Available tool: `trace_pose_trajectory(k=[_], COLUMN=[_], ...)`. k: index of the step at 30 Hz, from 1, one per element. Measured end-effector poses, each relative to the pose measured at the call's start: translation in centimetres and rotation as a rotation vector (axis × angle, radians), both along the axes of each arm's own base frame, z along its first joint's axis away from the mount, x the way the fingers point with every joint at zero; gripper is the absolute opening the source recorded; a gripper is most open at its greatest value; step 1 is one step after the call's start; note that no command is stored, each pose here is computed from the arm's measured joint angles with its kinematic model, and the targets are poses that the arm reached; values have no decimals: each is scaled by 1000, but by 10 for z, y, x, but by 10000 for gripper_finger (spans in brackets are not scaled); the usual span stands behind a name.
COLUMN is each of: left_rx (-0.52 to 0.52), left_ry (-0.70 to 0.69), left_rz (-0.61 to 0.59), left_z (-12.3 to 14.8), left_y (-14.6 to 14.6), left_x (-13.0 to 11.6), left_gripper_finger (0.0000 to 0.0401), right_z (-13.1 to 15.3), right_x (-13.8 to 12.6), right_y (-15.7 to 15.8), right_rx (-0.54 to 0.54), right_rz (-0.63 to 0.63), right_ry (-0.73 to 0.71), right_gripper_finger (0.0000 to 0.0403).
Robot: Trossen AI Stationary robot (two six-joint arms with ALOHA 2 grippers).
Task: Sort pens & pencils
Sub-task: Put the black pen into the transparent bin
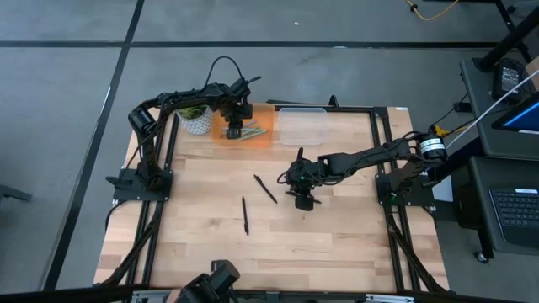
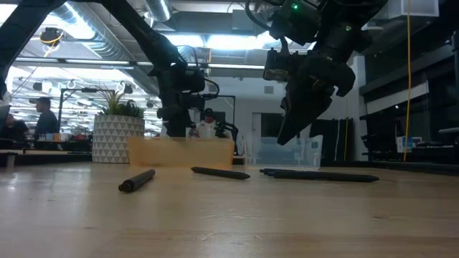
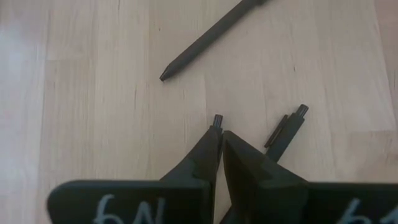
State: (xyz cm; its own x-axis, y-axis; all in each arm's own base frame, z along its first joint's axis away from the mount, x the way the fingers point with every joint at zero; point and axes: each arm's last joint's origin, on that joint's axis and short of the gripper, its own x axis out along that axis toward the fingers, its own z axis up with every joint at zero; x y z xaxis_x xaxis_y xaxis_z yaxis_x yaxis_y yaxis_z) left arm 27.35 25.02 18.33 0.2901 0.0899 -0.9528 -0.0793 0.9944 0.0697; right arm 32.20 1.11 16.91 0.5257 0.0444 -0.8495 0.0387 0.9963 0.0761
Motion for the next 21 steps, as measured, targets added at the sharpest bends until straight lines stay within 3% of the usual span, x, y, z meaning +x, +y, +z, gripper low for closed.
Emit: trace_pose_trajectory(k=[12, 21], left_rx=[-40, -159], left_ry=[-12, -366], left_rz=[62, -106], left_z=[7, 79], left_y=[-7, -47], left_x=[0, -1], left_gripper_finger=[69, 66], right_z=[8, 28], right_x=[7, 19], right_y=[-1, -11], right_rx=[-1, -51], right_rz=[0, 25], right_ry=[-50, -119], right_gripper_finger=[30, 30])
